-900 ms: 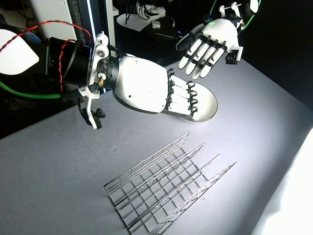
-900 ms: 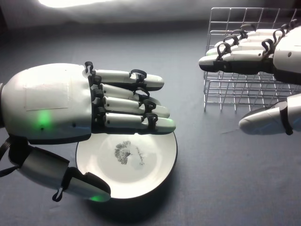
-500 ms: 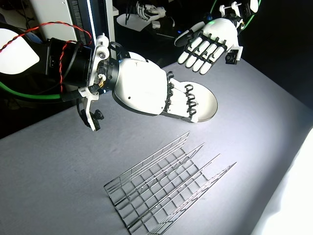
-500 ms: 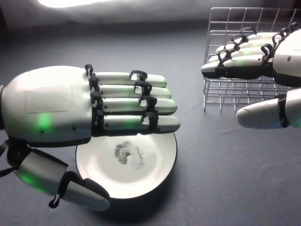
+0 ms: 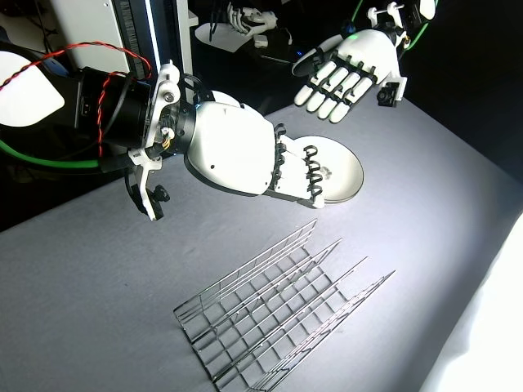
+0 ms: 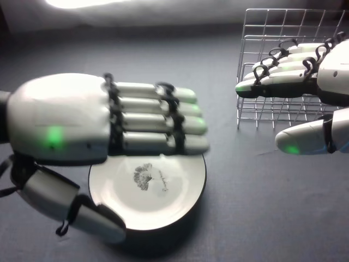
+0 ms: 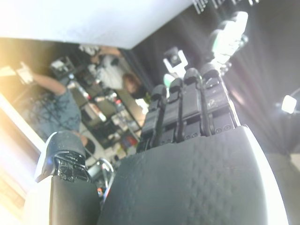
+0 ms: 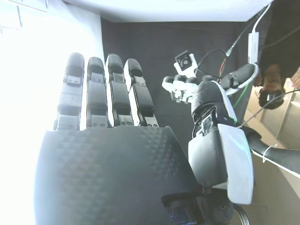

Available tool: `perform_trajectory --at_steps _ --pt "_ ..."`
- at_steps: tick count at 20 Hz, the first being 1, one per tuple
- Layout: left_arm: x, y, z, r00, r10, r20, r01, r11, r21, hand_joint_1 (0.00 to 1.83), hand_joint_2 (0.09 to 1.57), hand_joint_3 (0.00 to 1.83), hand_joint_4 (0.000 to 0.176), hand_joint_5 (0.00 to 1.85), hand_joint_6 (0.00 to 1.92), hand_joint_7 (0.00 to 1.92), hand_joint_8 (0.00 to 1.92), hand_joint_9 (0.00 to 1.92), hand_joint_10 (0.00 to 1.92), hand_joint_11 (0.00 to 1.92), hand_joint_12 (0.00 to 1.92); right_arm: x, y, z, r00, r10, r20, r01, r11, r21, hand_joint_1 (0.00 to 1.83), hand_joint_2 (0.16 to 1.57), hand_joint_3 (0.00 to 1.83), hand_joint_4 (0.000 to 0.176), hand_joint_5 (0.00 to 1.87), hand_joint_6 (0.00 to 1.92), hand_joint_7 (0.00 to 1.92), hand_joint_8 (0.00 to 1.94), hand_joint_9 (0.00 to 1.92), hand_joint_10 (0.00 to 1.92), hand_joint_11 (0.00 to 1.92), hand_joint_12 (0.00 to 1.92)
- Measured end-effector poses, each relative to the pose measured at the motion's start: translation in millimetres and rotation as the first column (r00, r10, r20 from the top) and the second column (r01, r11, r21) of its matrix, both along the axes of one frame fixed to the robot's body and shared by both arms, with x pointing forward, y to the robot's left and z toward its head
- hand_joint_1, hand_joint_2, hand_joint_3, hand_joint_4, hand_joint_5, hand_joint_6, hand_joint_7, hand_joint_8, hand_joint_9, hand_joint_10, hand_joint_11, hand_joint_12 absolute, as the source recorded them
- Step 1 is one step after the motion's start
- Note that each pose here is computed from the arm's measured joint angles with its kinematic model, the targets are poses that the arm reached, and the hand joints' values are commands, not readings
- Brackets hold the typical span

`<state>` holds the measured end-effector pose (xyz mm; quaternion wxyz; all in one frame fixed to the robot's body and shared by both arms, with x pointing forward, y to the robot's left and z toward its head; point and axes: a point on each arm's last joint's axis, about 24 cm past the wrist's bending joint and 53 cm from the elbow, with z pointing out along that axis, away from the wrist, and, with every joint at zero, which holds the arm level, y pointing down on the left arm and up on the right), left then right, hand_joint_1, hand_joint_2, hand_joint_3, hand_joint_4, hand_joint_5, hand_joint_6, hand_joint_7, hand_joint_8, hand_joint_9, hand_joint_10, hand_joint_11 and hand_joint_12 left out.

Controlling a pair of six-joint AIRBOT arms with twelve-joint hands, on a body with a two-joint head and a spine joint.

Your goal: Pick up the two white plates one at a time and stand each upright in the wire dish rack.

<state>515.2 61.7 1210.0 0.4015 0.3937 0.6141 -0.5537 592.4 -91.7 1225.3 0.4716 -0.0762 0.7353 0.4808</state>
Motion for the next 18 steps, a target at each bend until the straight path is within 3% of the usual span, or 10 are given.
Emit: perform_trajectory --at_steps 1,3,5,6,8,10,12,15,18 --pt "-6 -0.4 -2 0.9997 -0.025 -0.004 0.025 0.9995 0.017 0.0 1.16 0.02 0.0 0.01 0.0 0.0 0.0 0.0 0.0 0.0 0.0 -1 1 0 1.0 0.005 0.006 -0.005 1.0 -0.007 0.0 1.27 0.0 0.0 0.19 0.0 0.15 0.0 0.09 0.0 0.0 0.28" --pt "-6 3.4 -6 0.9996 -0.027 0.004 0.027 0.9988 0.042 0.0 1.15 0.01 0.0 0.0 0.0 0.0 0.0 0.0 0.0 0.0 0.0 -1 -4 -1 1.0 0.006 0.025 -0.005 0.999 -0.032 0.0 1.26 0.0 0.0 0.18 0.0 0.14 0.0 0.08 0.0 0.0 0.21" --pt "2 14.3 0 0.998 -0.009 0.062 0.006 0.9994 0.035 0.0 1.15 0.01 0.0 0.0 0.0 0.0 0.0 0.0 0.0 0.0 0.0 -1 -7 1 1.0 0.001 0.027 0.0 1.0 -0.031 0.0 1.26 0.0 0.0 0.19 0.0 0.16 0.0 0.11 0.01 0.0 0.36" --pt "7 16.7 3 0.9978 0.003 0.066 -0.006 0.9995 0.033 0.0 1.14 0.01 0.0 0.0 0.0 0.0 0.0 0.0 0.0 0.0 0.0 -1 -7 1 1.0 0.001 0.027 0.0 1.0 -0.031 0.0 1.26 0.0 0.0 0.19 0.0 0.17 0.0 0.12 0.01 0.0 0.38" --pt "8 15.8 5 0.994 -0.013 0.109 0.007 0.9982 0.059 0.0 1.15 0.01 0.0 0.0 0.0 0.0 0.0 0.0 0.0 0.0 0.0 -5 -3 2 0.999 0.024 0.045 -0.022 0.999 -0.034 0.0 1.25 0.0 0.0 0.2 0.0 0.18 0.0 0.13 0.01 0.0 0.42" --pt "-1 15.4 -17 0.9901 -0.072 0.12 0.053 0.9867 0.153 0.0 1.13 0.0 0.0 0.0 0.0 0.0 0.0 0.0 0.0 0.0 0.0 -10 2 5 0.996 0.056 0.072 -0.053 0.998 -0.042 0.0 1.26 0.0 0.0 0.2 0.0 0.18 0.0 0.13 0.01 0.0 0.41" --pt "-4 22.6 -41 0.9889 -0.102 0.108 0.073 0.9666 0.246 0.0 1.13 0.0 0.0 0.0 0.0 0.0 0.0 0.0 0.0 0.0 0.0 -13 5 4 0.982 0.122 0.142 -0.109 0.99 -0.095 0.0 1.25 0.0 0.0 0.16 0.0 0.14 0.0 0.1 0.0 0.0 0.36" --pt "6 33.0 -46 0.993 -0.073 0.093 0.045 0.9606 0.274 0.0 1.12 0.0 0.0 0.0 0.0 0.0 0.0 0.0 0.0 0.0 0.0 -18 14 -4 0.945 0.234 0.226 -0.198 0.965 -0.172 0.0 1.23 0.0 0.0 0.12 0.0 0.08 0.0 0.04 0.0 0.0 0.14" --pt "15 50.4 -70 0.9935 -0.064 0.094 0.026 0.9309 0.364 0.0 1.11 0.0 0.0 0.0 0.0 0.0 0.0 0.0 0.0 0.0 0.0 -22 15 -4 0.907 0.313 0.281 -0.259 0.942 -0.212 0.0 1.19 0.0 0.0 0.02 0.0 0.0 0.0 0.0 0.0 0.0 0.0"
